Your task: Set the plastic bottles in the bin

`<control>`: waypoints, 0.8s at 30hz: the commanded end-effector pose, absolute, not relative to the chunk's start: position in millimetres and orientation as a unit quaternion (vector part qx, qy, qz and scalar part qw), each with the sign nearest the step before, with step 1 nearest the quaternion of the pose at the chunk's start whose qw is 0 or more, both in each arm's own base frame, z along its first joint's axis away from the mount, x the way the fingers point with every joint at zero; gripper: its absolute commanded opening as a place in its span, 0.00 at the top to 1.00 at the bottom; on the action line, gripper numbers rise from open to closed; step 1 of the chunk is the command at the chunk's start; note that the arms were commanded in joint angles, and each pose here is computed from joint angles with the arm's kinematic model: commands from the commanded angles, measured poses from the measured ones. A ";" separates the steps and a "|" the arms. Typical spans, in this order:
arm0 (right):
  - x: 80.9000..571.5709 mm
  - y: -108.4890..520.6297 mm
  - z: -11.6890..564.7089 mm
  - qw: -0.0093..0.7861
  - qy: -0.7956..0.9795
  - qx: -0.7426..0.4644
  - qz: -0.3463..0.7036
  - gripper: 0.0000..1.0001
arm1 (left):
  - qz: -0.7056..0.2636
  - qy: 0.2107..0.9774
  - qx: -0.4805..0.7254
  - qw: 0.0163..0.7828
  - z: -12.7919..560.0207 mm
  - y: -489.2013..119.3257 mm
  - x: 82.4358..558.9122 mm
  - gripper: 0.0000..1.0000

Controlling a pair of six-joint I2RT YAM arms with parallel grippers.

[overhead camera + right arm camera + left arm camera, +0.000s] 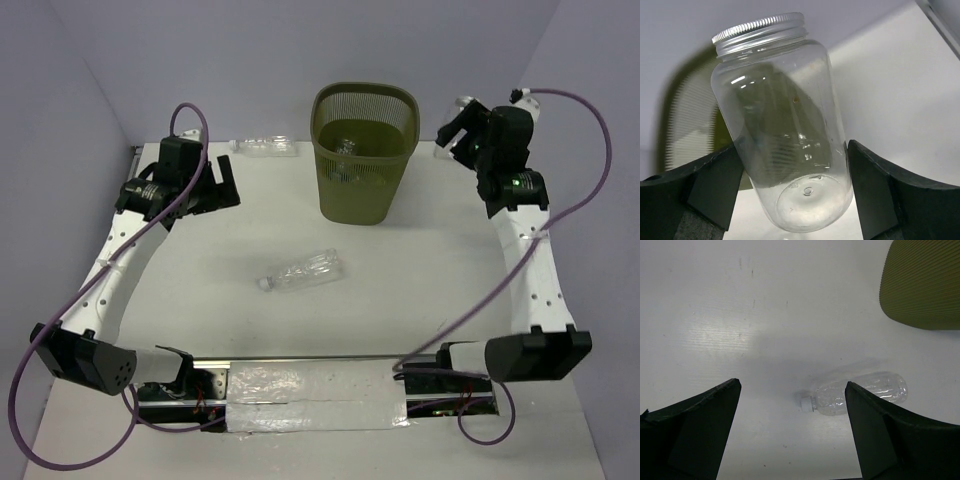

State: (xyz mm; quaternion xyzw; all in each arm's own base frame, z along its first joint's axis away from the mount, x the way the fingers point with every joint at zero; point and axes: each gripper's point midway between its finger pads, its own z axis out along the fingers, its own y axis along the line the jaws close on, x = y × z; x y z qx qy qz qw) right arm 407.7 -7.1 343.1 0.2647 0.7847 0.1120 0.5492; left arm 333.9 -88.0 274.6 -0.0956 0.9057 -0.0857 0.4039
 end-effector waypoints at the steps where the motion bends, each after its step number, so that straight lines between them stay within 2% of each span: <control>1: 399.7 24.7 389.1 0.592 0.765 0.230 0.104 0.39 | -0.099 0.910 -0.087 0.392 262.7 -97.0 338.0 0.01; 4: 407.3 60.2 430.8 0.617 0.753 0.190 0.127 0.37 | -0.108 0.912 -0.081 0.387 257.6 -100.7 335.3 0.02; 11: 453.7 123.4 432.7 0.599 0.773 0.145 0.153 0.35 | -0.101 0.922 -0.072 0.367 243.9 -99.9 324.9 0.02; 14: 471.9 138.0 420.9 0.584 0.788 0.131 0.145 0.26 | -0.107 0.922 -0.071 0.365 243.3 -102.1 323.2 0.02; 15: 475.4 143.8 417.8 0.578 0.793 0.126 0.147 0.13 | -0.109 0.922 -0.070 0.365 243.5 -103.0 323.2 0.02; 18: 482.6 149.2 416.5 0.567 0.805 0.114 0.130 0.00 | -0.108 0.921 -0.074 0.367 244.7 -102.6 323.9 0.02; 22: 467.0 141.8 439.9 0.593 0.788 0.116 0.120 0.00 | -0.104 0.916 -0.080 0.379 248.1 -99.9 326.6 0.01; 23: 449.8 136.1 471.8 0.624 0.760 0.119 0.135 0.00 | -0.105 0.916 -0.077 0.379 248.1 -100.9 326.7 0.01; 24: 442.5 133.9 478.1 0.633 0.753 0.120 0.135 0.00 | -0.105 0.916 -0.077 0.379 248.7 -101.0 328.2 0.01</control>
